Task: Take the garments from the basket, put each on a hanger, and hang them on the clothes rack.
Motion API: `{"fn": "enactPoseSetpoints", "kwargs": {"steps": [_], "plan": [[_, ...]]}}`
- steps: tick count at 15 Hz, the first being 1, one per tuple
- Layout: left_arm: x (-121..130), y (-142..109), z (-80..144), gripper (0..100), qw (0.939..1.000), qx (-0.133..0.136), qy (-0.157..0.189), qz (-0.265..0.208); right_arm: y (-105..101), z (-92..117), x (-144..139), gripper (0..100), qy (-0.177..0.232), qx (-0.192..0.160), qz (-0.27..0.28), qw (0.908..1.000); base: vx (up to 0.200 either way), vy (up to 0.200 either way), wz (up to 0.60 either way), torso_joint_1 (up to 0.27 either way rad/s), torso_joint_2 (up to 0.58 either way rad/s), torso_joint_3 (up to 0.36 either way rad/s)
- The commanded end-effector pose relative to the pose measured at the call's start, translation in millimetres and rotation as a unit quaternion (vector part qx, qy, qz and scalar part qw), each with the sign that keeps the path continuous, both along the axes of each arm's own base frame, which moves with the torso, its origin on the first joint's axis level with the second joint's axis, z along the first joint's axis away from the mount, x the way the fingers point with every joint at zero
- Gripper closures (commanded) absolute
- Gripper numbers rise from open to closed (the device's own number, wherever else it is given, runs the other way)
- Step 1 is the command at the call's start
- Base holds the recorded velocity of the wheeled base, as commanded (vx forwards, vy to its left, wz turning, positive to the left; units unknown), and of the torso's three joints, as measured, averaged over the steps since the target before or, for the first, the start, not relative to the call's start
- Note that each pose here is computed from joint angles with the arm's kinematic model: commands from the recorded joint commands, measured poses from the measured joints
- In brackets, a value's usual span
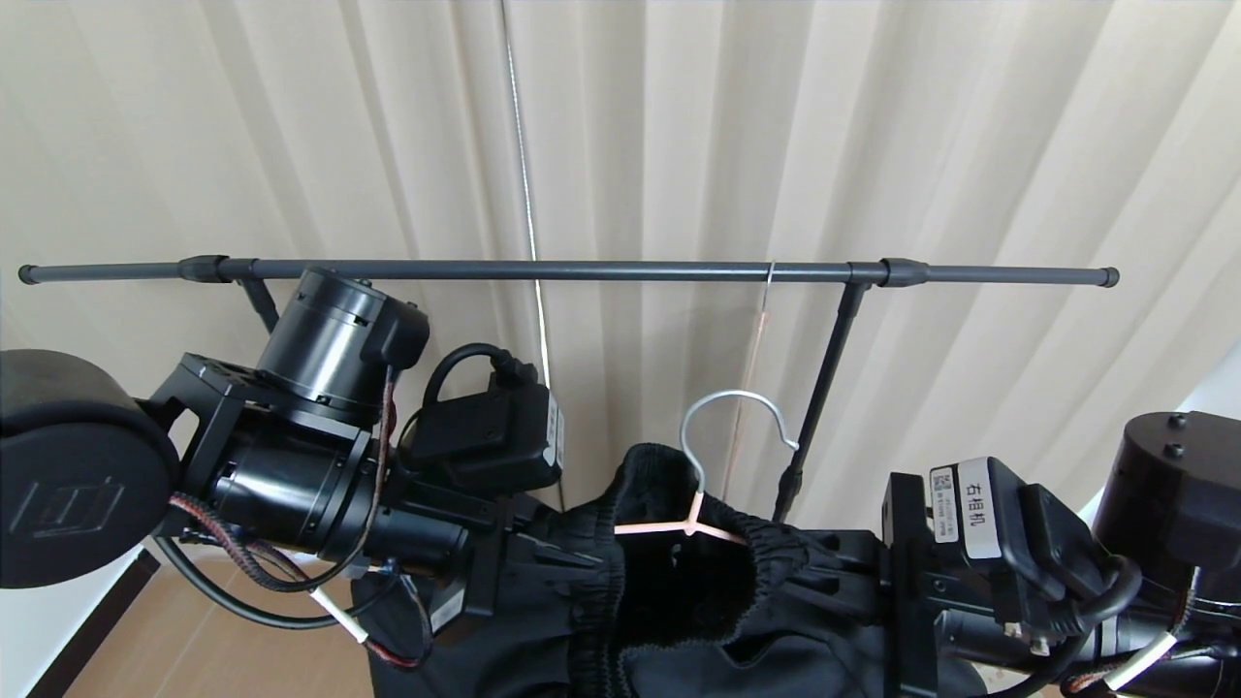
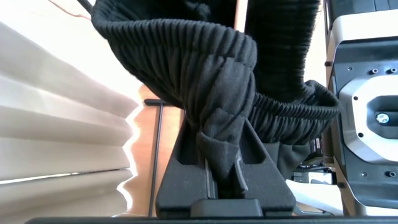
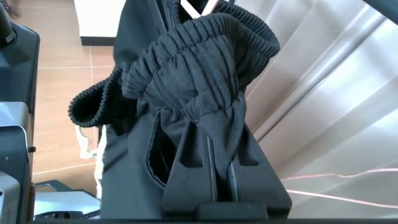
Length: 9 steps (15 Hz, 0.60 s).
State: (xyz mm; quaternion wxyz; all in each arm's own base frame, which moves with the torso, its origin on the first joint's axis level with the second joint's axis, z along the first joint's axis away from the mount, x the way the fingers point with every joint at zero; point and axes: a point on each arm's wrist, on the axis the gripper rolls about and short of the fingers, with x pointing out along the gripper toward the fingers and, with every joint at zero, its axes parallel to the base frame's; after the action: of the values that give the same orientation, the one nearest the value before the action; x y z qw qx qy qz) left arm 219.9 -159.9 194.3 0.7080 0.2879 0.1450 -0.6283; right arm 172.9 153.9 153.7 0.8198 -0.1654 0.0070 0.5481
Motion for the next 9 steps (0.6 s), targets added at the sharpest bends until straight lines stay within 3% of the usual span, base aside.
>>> {"fn": "enactPoseSetpoints", "kwargs": {"steps": [1, 5, 6, 9], "plan": [[-3.5, 2.5, 3.6, 100, 1.0000, -0.004, -0.005, 0.000, -0.7, 1.3, -0.8, 100, -0.003, 0.001, -0.001, 1.0000, 0.000, 0.000, 0.00, 0.000, 0.00, 0.000], [-4.5, 4.6, 2.9, 100, 1.0000, -0.003, -0.004, 0.003, -1.7, 1.3, -1.4, 100, -0.001, -0.001, -0.003, 1.0000, 0.000, 0.000, 0.00, 0.000, 0.00, 0.000], [-4.4, 4.6, 3.3, 100, 1.0000, -0.004, -0.005, 0.003, -1.5, 2.2, -0.7, 0, -0.002, 0.001, -0.003, 1.0000, 0.000, 0.000, 0.00, 0.000, 0.00, 0.000], [-4.2, 8.8, 5.5, 100, 0.9999, -0.006, -0.009, 0.010, -7.8, 4.4, 3.0, 0, -0.006, 0.006, -0.015, 0.9998, 0.000, 0.000, 0.00, 0.000, 0.00, 0.000]]}}
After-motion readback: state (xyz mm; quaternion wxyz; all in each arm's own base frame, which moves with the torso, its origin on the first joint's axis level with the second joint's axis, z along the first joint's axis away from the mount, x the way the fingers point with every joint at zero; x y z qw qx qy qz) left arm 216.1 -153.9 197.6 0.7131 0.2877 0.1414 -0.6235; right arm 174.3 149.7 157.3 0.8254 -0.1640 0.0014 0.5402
